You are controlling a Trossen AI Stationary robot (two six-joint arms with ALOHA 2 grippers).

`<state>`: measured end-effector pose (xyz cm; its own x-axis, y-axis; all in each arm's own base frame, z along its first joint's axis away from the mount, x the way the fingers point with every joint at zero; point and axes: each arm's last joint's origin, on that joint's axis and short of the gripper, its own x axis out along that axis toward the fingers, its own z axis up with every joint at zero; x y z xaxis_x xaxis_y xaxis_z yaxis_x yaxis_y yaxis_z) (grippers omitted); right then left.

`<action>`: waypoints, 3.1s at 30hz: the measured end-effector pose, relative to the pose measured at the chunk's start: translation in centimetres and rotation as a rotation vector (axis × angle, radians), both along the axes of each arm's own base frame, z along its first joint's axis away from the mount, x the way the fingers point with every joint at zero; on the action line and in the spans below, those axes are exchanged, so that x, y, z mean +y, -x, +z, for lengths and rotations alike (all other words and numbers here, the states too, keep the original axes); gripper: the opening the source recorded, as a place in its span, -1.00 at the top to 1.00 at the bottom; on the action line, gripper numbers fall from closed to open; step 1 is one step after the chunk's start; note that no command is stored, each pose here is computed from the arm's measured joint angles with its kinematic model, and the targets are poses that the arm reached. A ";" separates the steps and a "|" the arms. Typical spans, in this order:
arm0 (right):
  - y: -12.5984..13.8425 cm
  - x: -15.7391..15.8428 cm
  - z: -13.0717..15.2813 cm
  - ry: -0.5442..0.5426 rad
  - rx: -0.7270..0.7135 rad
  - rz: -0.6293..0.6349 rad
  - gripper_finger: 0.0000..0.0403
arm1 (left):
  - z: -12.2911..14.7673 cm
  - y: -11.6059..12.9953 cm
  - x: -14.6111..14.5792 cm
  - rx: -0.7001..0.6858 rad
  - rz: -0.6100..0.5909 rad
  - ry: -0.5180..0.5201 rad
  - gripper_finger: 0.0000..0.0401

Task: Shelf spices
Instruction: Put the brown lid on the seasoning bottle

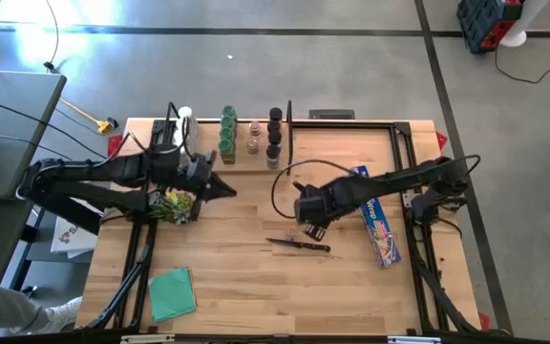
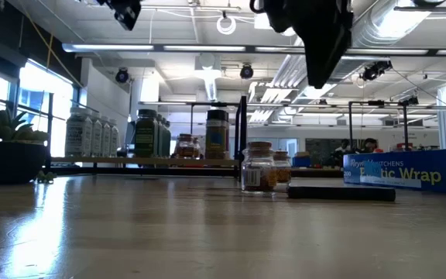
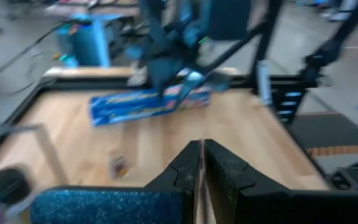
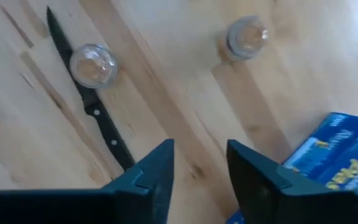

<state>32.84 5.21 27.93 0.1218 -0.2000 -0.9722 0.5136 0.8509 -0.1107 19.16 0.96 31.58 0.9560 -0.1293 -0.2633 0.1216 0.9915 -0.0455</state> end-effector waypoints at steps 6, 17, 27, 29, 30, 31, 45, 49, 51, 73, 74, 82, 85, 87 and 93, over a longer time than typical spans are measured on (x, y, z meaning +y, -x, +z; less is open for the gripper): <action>-1.1 0.4 -3.1 -0.028 -0.140 -0.060 0.03 | -0.1 -0.4 -2.4 -0.014 -0.127 -0.030 0.90; -1.3 -5.6 -8.6 0.004 -0.266 -0.316 -0.28 | -0.1 0.1 -3.0 -0.014 -0.174 -0.107 0.89; -1.4 -8.6 -9.1 0.033 -0.256 -0.320 -0.29 | -0.8 -0.6 -2.4 0.037 -0.078 -0.148 0.30; -1.6 -8.9 -9.9 0.016 -0.232 -0.306 -0.29 | -0.9 -0.8 -2.3 0.045 -0.040 -0.160 0.18; -1.8 -9.0 -10.3 0.011 -0.231 -0.303 -0.29 | -1.0 -1.0 -2.3 0.048 -0.034 -0.162 0.13; -2.0 -9.0 -10.7 0.007 -0.229 -0.303 -0.29 | -1.0 -1.1 -2.3 0.046 -0.032 -0.163 0.09; -3.1 -8.9 -12.4 0.046 -0.265 -0.354 0.23 | -1.8 -0.9 -1.9 0.141 0.107 -0.203 0.01; -3.7 -8.2 -11.8 0.009 -0.276 -0.295 0.23 | -1.9 -0.8 -1.7 0.155 0.177 -0.211 0.01; -4.4 -7.6 -10.6 0.010 -0.298 -0.258 0.23 | -2.0 -0.8 -1.6 0.167 0.192 -0.199 0.01; -14.8 -2.5 -13.2 0.166 -0.698 0.020 0.23 | -3.4 2.0 -4.3 0.421 0.283 -0.186 0.01; -15.6 -2.6 -13.7 0.173 -0.684 0.027 0.23 | -3.2 2.2 -4.3 0.407 0.288 -0.188 0.01; -20.8 -4.7 -13.3 0.234 -0.646 0.081 0.16 | -3.0 3.4 -4.1 0.419 0.306 -0.199 0.01; -21.4 -5.7 -12.4 0.233 -0.644 0.065 -0.19 | -3.2 3.4 -4.0 0.435 0.320 -0.196 0.01; -21.5 -6.4 -11.9 0.242 -0.652 0.051 -0.40 | -3.2 3.5 -4.0 0.432 0.336 -0.204 0.01; -21.7 -6.8 -10.5 0.255 -0.640 0.064 -0.59 | -3.2 3.6 -3.8 0.432 0.395 -0.198 0.02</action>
<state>54.51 -1.57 17.40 0.6751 -0.3859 -0.6287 0.4939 0.8695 -0.0033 15.60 -2.88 28.36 0.7233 0.3036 -0.6202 -0.2444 0.9526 0.1812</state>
